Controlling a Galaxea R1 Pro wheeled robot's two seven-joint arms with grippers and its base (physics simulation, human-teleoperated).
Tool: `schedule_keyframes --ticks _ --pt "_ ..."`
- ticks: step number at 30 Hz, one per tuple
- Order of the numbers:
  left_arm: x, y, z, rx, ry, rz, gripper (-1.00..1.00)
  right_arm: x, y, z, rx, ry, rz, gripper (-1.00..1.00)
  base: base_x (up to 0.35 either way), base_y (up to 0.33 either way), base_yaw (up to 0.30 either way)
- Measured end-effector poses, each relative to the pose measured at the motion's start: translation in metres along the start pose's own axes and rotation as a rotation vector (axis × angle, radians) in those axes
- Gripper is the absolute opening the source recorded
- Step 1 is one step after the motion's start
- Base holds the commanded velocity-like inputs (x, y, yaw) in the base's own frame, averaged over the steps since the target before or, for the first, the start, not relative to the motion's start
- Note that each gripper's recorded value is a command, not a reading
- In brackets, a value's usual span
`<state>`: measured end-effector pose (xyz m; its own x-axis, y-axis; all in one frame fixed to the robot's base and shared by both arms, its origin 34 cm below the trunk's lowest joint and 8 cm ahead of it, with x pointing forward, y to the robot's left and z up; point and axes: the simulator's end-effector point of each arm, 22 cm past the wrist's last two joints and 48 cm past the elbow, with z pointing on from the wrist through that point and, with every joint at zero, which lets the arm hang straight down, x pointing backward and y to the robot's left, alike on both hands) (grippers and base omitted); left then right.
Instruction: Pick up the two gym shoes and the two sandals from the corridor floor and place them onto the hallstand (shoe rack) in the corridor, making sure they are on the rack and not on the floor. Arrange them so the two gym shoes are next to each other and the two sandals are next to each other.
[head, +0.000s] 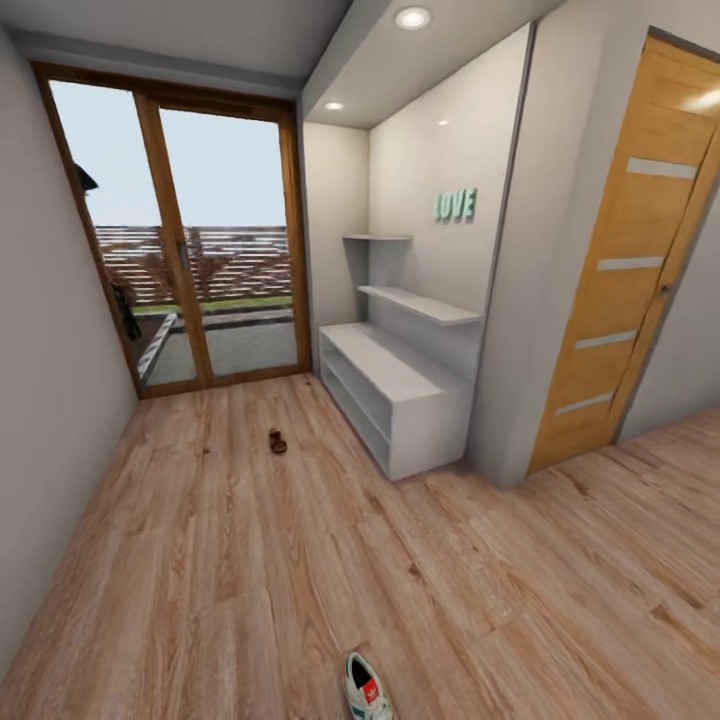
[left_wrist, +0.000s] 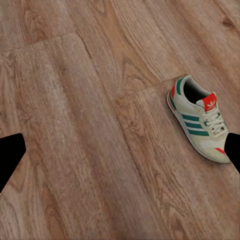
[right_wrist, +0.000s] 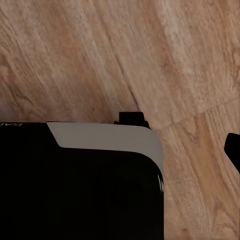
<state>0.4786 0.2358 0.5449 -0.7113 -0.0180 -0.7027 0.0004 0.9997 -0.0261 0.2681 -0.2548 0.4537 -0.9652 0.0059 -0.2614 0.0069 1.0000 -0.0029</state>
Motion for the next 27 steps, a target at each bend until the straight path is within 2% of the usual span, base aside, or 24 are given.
schedule_keyframes --ticks 14,27 --pt "-0.0054 -0.0026 0.0011 0.001 -0.011 -0.008 1.00 0.0024 -0.0009 0.0001 0.002 0.006 0.003 1.00 0.015 0.026 0.284" --pt "-0.0025 -0.0025 0.0013 0.001 -0.004 -0.008 1.00 0.0049 -0.0009 0.0002 0.002 0.012 0.004 1.00 0.139 0.271 0.286"
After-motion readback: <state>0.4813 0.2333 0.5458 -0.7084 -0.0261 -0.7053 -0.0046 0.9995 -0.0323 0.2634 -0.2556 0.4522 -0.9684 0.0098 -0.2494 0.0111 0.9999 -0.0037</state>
